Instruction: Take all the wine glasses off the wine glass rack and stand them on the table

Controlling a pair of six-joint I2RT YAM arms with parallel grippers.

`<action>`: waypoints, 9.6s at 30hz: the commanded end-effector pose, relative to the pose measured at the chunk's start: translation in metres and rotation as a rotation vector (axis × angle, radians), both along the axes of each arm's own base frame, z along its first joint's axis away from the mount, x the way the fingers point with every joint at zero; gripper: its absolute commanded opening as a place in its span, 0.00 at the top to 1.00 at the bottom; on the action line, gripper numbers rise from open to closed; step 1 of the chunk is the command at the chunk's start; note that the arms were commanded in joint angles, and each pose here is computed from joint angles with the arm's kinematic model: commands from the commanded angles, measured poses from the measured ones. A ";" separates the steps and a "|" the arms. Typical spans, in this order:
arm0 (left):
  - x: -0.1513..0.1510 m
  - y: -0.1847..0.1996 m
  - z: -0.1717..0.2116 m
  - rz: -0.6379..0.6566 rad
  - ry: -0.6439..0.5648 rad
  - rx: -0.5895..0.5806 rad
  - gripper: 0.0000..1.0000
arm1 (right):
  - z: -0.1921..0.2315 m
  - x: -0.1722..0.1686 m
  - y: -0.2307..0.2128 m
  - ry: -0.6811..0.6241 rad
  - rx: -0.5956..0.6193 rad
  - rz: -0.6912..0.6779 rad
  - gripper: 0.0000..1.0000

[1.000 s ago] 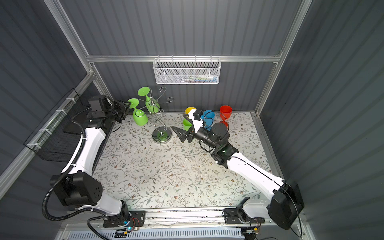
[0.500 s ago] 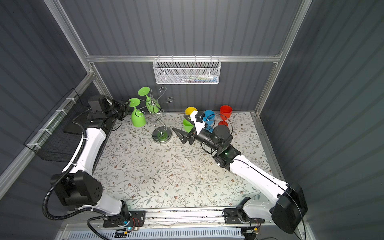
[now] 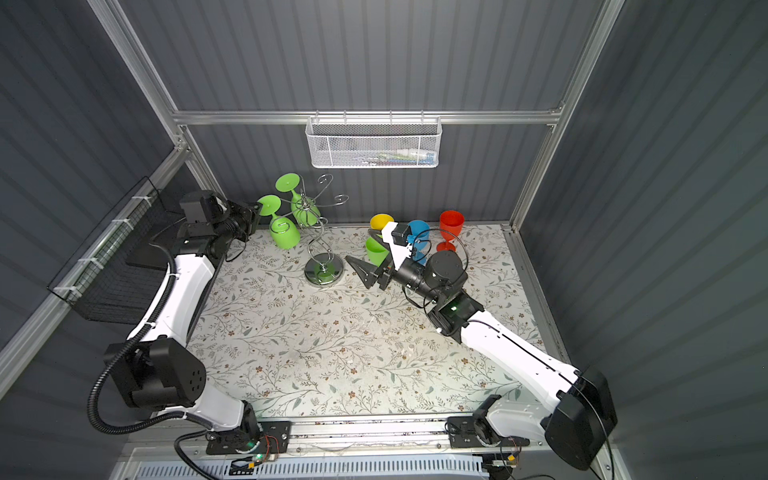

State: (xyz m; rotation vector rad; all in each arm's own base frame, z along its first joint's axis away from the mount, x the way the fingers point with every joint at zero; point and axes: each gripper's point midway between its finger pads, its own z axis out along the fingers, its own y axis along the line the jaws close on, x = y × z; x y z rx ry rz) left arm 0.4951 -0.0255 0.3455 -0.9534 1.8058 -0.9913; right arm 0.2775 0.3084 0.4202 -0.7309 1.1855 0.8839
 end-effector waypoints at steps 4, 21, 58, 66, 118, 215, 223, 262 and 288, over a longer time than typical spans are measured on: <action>0.002 0.001 -0.004 -0.005 0.014 0.012 0.66 | 0.007 -0.005 -0.004 -0.032 0.015 -0.008 0.11; 0.004 0.001 0.016 0.000 -0.063 -0.017 0.87 | 0.007 -0.005 -0.004 -0.024 0.019 -0.005 0.11; -0.012 0.016 0.042 0.083 -0.121 0.059 1.00 | 0.009 -0.008 -0.004 -0.022 0.021 0.005 0.11; -0.003 0.022 0.047 0.106 -0.141 0.092 1.00 | 0.010 -0.008 -0.005 -0.027 0.019 0.002 0.11; -0.032 -0.031 0.046 -0.094 -0.181 0.057 1.00 | 0.012 -0.015 -0.001 -0.029 0.010 0.019 0.11; -0.256 -0.376 -0.039 -0.788 -0.887 1.144 1.00 | -0.122 0.009 -0.182 1.416 0.320 -0.621 0.26; -0.249 -0.389 -0.040 -0.704 -0.965 1.240 1.00 | -0.125 0.001 -0.180 1.465 0.323 -0.607 0.32; -0.260 -0.435 -0.026 -0.547 -1.129 1.491 1.00 | -0.145 0.006 -0.174 1.533 0.359 -0.585 0.71; -0.276 -0.397 0.010 -0.581 -1.035 1.341 0.26 | -0.136 0.021 -0.191 1.391 0.435 -0.634 1.00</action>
